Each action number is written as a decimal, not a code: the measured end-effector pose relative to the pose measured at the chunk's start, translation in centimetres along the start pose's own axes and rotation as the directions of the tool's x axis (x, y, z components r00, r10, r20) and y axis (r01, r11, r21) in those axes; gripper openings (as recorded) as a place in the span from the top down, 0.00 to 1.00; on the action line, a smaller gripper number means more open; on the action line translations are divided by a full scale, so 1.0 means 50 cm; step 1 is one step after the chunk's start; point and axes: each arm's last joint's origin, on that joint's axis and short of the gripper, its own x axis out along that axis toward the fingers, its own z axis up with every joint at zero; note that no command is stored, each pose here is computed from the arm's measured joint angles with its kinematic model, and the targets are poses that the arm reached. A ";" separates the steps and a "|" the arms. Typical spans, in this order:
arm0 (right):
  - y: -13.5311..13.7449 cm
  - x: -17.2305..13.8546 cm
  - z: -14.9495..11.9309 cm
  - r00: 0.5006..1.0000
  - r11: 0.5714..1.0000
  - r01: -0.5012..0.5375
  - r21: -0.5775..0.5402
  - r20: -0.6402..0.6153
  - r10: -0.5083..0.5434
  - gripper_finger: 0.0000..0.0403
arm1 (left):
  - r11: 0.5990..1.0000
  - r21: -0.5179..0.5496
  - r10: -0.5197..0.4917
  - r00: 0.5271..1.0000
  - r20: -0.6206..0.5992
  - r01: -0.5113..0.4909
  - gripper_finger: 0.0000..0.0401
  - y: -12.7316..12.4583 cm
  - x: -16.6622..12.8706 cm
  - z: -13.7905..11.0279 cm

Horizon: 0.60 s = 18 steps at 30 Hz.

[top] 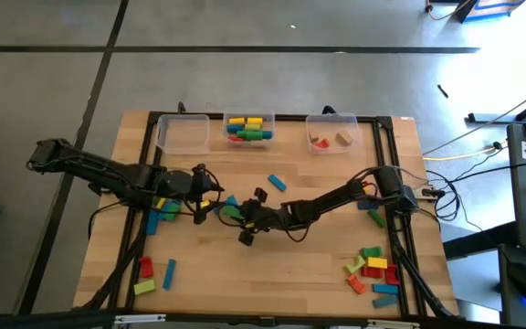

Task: Sort blocks by size
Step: Put the green rectangular block into the right transparent bin

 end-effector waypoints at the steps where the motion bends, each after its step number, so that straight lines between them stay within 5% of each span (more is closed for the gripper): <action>1: -0.001 -0.009 0.011 1.000 1.000 0.001 -0.012 0.002 -0.001 0.65 | 1.000 0.001 0.002 1.000 0.000 -0.002 0.46 0.000 0.000 0.000; 18: -0.068 -0.209 0.149 0.955 0.953 0.261 -0.155 -0.105 -0.278 0.66 | 1.000 -0.004 0.011 1.000 0.000 -0.011 0.46 0.001 0.000 0.000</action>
